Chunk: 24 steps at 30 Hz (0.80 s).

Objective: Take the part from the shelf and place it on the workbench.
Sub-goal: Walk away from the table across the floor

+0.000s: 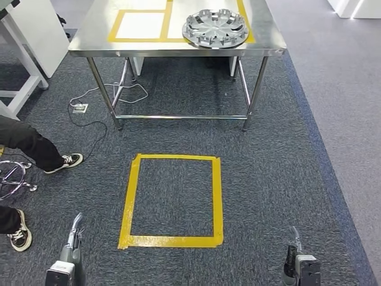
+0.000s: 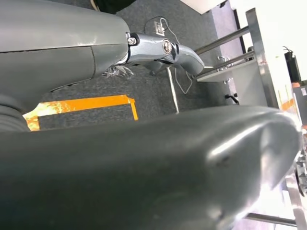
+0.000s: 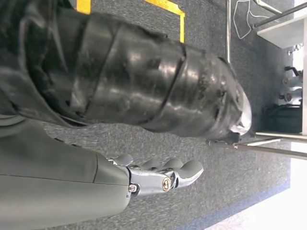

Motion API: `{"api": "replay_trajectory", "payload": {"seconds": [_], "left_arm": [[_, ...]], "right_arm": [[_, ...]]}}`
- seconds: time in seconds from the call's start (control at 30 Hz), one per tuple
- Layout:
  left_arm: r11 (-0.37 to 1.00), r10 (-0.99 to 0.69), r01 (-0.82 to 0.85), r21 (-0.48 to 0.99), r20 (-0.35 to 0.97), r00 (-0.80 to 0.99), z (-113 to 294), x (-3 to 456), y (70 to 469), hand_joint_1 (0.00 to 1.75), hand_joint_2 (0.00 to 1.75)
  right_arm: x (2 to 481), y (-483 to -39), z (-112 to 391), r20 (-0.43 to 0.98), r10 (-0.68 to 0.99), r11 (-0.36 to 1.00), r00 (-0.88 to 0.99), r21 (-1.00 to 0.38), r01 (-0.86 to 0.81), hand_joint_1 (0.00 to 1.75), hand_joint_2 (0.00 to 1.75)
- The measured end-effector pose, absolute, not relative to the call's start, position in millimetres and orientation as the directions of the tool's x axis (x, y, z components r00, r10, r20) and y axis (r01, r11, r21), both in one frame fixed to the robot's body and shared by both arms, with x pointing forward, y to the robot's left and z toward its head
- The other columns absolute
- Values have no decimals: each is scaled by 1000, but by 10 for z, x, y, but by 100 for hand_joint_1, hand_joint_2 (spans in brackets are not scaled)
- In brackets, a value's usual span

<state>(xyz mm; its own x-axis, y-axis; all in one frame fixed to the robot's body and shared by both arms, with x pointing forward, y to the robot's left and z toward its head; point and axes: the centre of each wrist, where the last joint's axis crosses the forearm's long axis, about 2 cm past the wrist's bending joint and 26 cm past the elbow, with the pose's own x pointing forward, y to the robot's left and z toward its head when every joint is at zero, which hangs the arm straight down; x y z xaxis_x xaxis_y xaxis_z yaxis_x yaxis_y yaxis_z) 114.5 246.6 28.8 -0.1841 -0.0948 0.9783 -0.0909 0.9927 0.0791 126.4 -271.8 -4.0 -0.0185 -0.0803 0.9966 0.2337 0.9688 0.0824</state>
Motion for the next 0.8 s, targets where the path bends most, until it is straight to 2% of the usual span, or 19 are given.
{"api": "replay_trajectory", "payload": {"seconds": [0.8], "left_arm": [[993,-95,-93,79,979,-179,288,1115,2476,0,0]], "right_arm": [[1239,-2711,-28,995,-93,967,-27,97,234,0,0]]}}
